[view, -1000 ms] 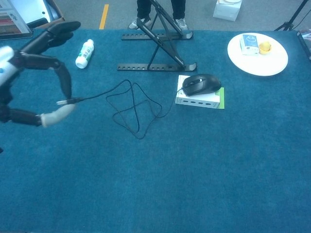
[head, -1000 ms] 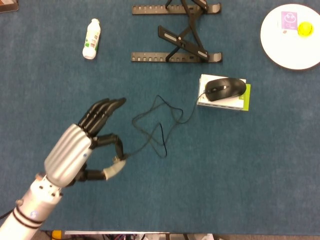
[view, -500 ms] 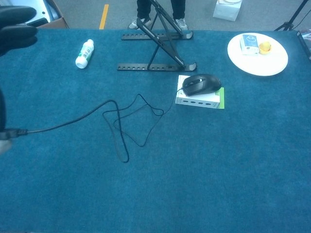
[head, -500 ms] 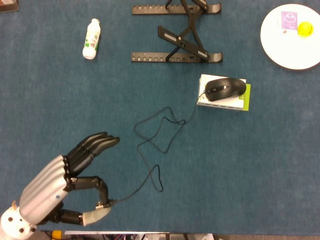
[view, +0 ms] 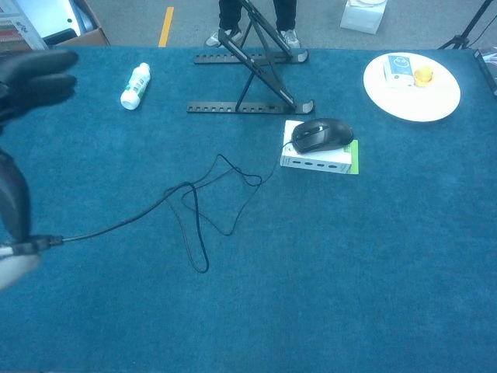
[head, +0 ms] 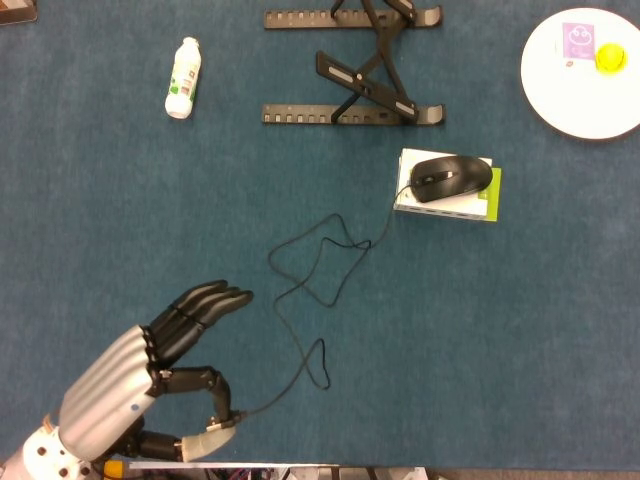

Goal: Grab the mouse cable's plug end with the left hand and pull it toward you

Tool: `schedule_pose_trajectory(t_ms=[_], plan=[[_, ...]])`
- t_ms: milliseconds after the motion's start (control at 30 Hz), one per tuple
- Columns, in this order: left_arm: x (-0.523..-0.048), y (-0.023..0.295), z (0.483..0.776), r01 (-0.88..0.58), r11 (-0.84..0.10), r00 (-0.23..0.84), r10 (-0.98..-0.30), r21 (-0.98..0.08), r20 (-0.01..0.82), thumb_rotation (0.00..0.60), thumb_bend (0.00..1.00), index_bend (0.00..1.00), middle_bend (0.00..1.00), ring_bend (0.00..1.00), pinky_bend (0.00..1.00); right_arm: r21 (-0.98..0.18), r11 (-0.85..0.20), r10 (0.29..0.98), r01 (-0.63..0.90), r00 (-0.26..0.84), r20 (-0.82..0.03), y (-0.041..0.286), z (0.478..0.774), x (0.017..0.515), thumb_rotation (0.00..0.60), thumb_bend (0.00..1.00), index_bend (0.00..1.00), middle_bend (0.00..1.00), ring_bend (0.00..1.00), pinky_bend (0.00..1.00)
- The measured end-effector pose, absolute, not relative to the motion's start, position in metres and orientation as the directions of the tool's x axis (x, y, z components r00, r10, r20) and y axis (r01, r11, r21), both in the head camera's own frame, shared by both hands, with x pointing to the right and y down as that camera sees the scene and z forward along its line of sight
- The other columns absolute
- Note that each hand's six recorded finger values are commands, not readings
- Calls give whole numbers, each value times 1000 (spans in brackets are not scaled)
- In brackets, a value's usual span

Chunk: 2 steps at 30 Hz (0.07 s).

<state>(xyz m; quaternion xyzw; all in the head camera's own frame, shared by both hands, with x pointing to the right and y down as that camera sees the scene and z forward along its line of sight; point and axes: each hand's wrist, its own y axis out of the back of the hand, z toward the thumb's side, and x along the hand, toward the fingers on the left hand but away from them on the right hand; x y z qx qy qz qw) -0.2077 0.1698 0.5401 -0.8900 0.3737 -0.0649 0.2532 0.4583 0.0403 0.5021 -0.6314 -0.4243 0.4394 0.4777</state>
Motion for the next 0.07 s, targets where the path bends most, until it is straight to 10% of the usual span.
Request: schedule_pose_trajectory(t_ms=[67], plan=[[-206,171,543,-632,-597,713,-697,-494,-70,600,316,587,0,0,0,-976,-185,955,115,254,-151,40,502,459,600,381,320,203,112,82]])
